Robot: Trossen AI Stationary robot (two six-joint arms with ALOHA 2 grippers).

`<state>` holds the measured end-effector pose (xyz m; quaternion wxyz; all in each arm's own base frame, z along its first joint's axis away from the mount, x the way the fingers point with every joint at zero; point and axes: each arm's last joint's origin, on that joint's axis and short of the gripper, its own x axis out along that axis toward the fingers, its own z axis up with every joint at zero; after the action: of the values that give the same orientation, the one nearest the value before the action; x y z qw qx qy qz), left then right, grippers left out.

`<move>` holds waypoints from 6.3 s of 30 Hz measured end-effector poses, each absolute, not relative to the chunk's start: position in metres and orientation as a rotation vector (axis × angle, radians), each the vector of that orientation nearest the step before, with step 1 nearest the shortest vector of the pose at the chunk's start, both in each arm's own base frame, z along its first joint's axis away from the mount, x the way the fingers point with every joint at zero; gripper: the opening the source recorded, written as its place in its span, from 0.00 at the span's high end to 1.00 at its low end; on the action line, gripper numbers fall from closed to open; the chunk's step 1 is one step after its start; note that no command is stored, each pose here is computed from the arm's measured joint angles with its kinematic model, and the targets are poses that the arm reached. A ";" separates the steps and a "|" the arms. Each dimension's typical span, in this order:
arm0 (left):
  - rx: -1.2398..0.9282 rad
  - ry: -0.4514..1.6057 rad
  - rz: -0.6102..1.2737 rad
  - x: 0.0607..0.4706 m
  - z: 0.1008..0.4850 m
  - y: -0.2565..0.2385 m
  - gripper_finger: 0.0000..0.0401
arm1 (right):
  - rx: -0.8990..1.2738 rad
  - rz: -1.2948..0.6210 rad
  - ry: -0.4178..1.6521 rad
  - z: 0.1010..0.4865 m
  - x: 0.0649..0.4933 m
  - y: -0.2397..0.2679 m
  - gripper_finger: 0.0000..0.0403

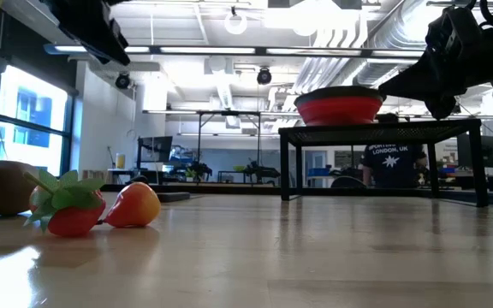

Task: Pick & Place Fruit
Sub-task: Put the orange pear into the red strainer bowl on the shelf

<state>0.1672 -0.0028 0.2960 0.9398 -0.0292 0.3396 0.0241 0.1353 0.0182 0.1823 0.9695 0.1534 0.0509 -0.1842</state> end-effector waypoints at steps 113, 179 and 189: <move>-0.010 1.133 -0.384 0.268 0.158 -0.106 0.28 | 0.264 -0.370 0.111 0.182 0.135 0.018 0.99; -0.030 1.134 -0.374 0.268 0.158 -0.106 0.57 | 0.261 -0.370 0.112 0.182 0.135 0.018 0.99; -0.030 1.133 -0.374 0.268 0.158 -0.106 0.65 | 0.261 -0.370 0.112 0.182 0.135 0.018 0.99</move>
<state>0.2684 -0.1061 0.1583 0.8271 -0.0143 0.5336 -0.1761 0.1353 0.0181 0.1823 0.9729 0.1293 0.0556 -0.1834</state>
